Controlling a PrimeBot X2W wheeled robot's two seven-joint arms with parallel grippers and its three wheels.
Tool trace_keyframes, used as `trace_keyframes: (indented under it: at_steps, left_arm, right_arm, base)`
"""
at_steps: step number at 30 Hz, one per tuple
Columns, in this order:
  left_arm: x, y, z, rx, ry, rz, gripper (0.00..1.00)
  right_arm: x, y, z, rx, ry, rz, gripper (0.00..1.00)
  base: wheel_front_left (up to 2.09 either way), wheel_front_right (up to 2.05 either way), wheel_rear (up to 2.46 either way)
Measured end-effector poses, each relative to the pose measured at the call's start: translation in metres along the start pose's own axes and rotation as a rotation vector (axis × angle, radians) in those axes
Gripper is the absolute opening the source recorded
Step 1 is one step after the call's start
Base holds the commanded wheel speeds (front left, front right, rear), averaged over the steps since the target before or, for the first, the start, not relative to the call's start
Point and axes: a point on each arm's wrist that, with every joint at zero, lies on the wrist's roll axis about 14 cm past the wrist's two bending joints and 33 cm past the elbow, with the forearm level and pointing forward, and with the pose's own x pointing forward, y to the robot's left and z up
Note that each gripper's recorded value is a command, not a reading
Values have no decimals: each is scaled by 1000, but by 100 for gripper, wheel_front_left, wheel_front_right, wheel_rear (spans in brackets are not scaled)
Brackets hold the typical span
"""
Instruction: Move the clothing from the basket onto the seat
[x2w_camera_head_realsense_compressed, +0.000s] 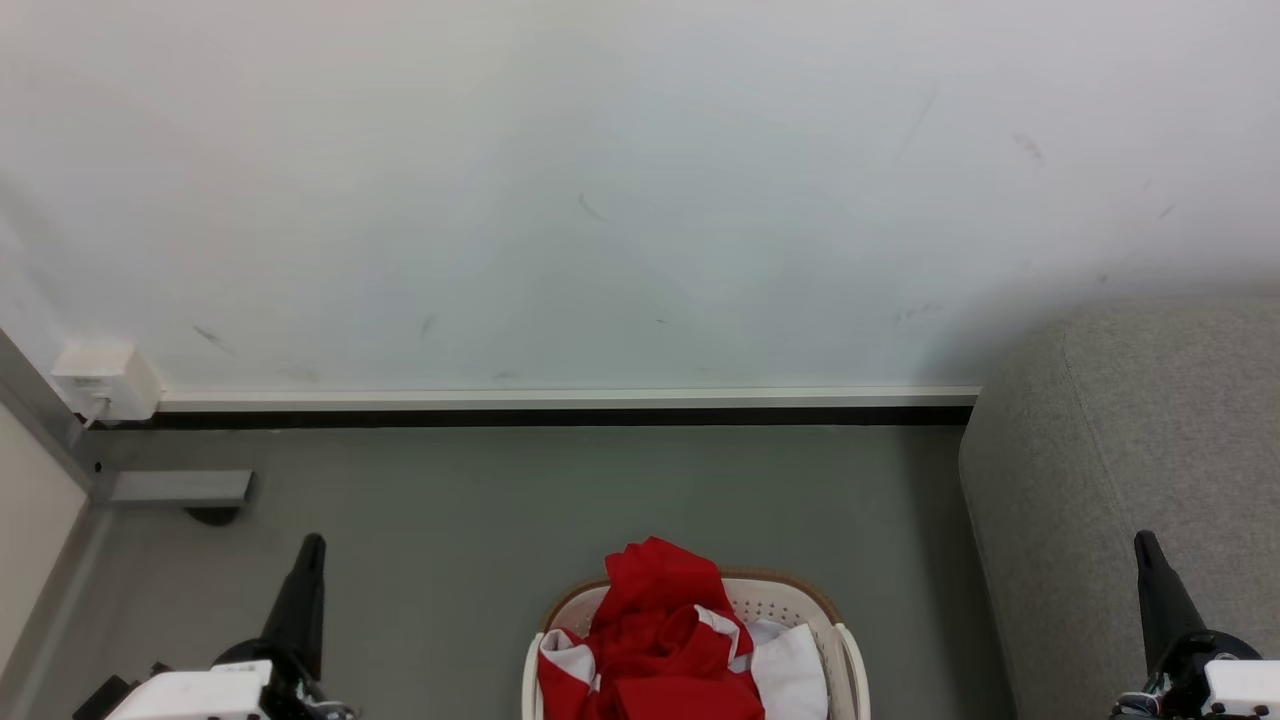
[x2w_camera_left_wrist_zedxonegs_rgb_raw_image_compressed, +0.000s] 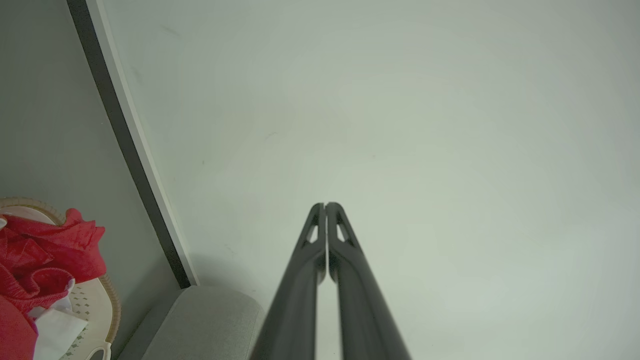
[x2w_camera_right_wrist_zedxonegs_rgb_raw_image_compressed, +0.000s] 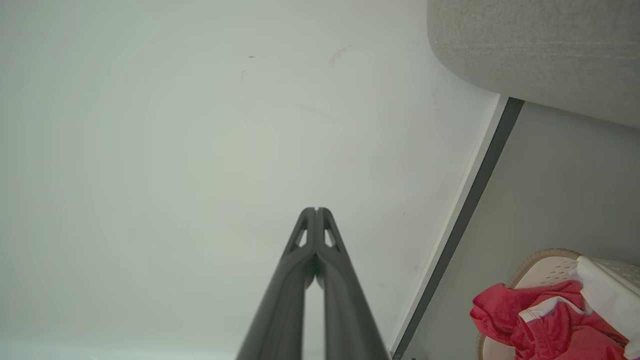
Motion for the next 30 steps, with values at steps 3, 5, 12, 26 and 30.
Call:
trace_keyframes:
  at_steps: [3, 5, 12, 26, 30]
  left_arm:
    - [0, 0, 0, 0, 0, 0, 0]
    - [0, 0, 0, 0, 0, 0, 0]
    - [0, 0, 0, 0, 0, 0, 0]
    - [0, 0, 0, 0, 0, 0, 0]
    - [0, 0, 0, 0, 0, 0, 0]
  right_arm:
    - [0, 0, 0, 0, 0, 0, 0]
    - [0, 0, 0, 0, 0, 0, 0]
    - [0, 0, 0, 0, 0, 0, 0]
    - [0, 0, 0, 0, 0, 0, 0]
    - [0, 0, 0, 0, 0, 0, 0]
  base:
    - [0, 0, 0]
    - [0, 0, 0]
    - [0, 0, 0]
    - [0, 0, 0]
    - [0, 0, 0]
